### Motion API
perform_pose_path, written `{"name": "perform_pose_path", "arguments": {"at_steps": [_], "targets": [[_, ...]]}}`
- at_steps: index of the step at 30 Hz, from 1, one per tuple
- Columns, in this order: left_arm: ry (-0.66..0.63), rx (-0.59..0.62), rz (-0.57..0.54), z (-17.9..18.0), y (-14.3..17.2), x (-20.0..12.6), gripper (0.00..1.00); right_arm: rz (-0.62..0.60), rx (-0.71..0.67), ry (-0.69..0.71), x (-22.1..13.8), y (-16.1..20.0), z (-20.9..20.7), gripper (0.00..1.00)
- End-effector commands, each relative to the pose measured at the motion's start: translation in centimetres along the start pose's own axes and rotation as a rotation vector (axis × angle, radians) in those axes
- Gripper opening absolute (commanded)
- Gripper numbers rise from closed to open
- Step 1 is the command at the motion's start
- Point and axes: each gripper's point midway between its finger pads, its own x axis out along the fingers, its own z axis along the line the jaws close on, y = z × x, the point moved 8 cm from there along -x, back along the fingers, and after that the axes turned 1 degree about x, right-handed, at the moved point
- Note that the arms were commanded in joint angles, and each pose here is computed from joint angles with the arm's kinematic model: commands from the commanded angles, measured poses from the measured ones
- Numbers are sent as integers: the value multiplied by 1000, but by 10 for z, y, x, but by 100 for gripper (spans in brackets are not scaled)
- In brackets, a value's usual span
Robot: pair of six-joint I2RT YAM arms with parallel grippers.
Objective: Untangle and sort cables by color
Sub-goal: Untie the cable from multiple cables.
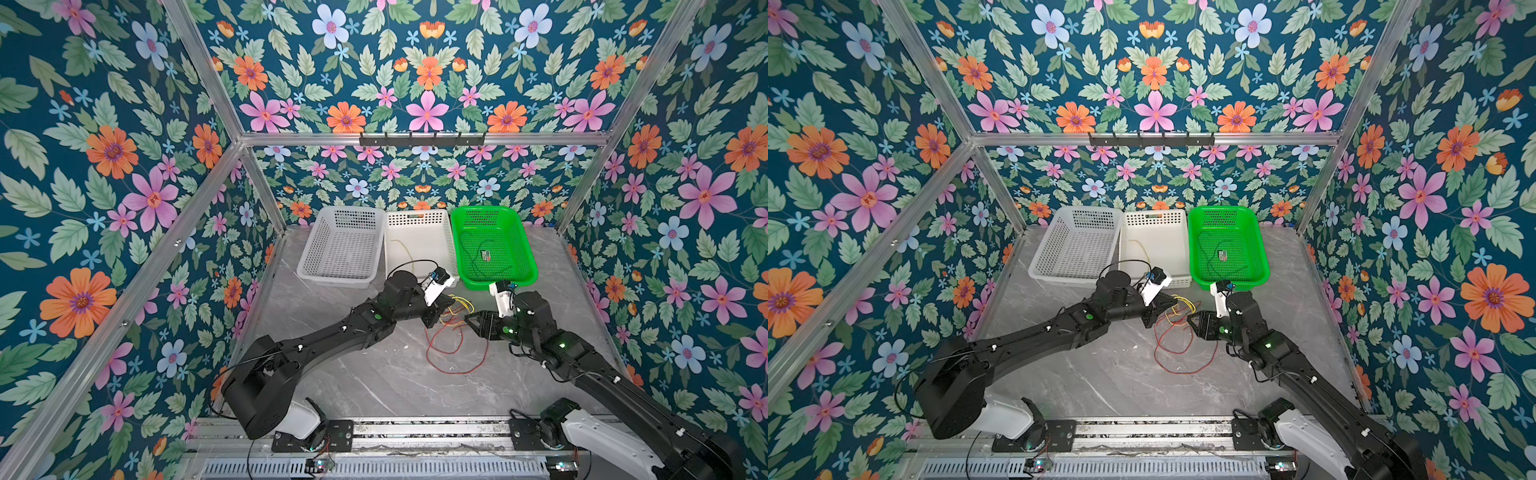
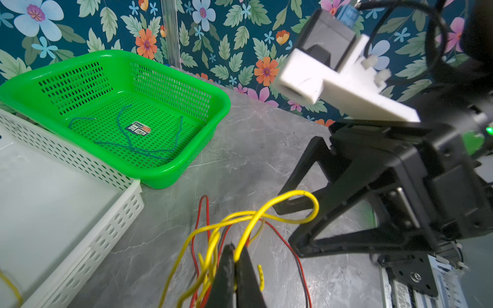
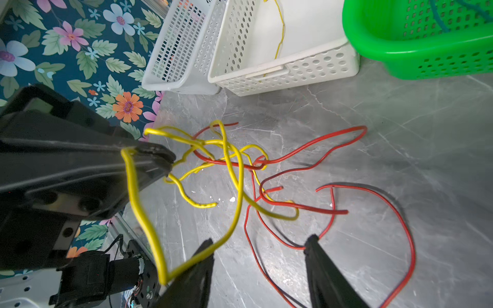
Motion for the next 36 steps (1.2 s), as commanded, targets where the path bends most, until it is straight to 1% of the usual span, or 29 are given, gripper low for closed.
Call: {"name": "perform_pose_path", "arguments": {"at_steps": [1,5,8,12,18,22,26,27,31,36], "targets": [[64,-2,-68,-8,-14,-3,0,-39,-56,-27,6,-8,4,49],[143,-9,-102,-15,-25,-7,0,-34,-102,-30,13,-7,1,47],[169,-10,-108,-18,-28,-7,0,-48,-152,-45,15,-8,2,49],[185,-13,-104,-18,-28,-6,0,-95,-222,-38,10,-11,3,49],[161,-23,-90,-13,-25,-7,0,-132,-317,-72,-15,-7,11,56],[128,-26,-82,-7,-23,-9,0,-146,-361,-41,-38,3,9,60],[119,-30,-82,-2,-22,-11,0,-191,-378,6,-58,11,4,64],[120,-30,-83,-1,-22,-11,0,-210,-385,-15,-60,12,5,66],[135,-32,-84,0,-24,-9,0,-206,-404,-4,-56,13,2,67],[146,-34,-87,-2,-25,-11,0,-187,-445,-21,-38,5,4,68]]}}
